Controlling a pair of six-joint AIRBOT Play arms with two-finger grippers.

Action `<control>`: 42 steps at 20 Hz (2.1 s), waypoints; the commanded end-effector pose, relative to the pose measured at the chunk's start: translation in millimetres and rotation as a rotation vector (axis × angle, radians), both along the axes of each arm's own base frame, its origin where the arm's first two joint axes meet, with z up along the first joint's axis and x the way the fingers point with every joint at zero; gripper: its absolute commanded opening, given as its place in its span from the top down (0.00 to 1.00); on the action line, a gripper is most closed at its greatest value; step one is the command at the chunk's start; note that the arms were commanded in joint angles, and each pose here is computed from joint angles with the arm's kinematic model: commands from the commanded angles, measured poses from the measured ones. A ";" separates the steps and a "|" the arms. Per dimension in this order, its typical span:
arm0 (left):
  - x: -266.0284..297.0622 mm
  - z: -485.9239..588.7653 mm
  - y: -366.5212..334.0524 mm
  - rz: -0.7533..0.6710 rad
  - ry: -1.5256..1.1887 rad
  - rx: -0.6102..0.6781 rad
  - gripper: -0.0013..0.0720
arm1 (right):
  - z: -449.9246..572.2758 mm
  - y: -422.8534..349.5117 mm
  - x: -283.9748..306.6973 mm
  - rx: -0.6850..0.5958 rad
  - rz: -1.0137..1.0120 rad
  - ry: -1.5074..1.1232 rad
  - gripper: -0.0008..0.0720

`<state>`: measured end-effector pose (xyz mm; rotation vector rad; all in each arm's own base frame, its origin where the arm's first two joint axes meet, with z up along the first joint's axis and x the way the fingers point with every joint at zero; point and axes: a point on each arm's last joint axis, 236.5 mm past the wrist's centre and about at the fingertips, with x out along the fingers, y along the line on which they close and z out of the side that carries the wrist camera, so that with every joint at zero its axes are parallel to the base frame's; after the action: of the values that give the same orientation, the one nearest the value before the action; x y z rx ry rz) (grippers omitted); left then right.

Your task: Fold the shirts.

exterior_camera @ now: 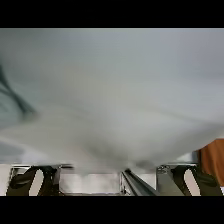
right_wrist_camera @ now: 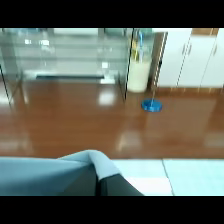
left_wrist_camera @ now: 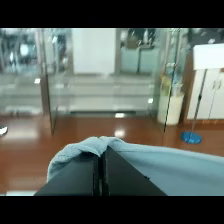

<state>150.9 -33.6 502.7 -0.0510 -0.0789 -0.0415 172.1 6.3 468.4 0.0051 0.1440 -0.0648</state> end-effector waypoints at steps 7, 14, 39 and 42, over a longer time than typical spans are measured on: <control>171.5 -226.1 16.5 -0.129 0.637 -0.248 0.96 | -186.4 25.3 157.3 0.283 0.347 0.479 0.95; 327.9 -439.1 3.0 -0.140 0.955 -0.438 0.96 | -397.3 -1.2 310.8 0.566 0.280 0.793 0.95; 212.7 -573.6 -3.6 -0.324 1.717 -0.397 0.96 | -535.1 -0.1 264.6 0.629 0.352 1.358 0.95; 204.9 -581.8 -5.2 -0.319 1.738 -0.410 0.96 | -544.1 -2.4 267.2 0.630 0.307 1.352 0.95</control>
<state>372.4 -39.9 -67.5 -0.4914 1.6120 -0.2938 443.2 3.6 -62.8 0.5798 1.4913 0.3331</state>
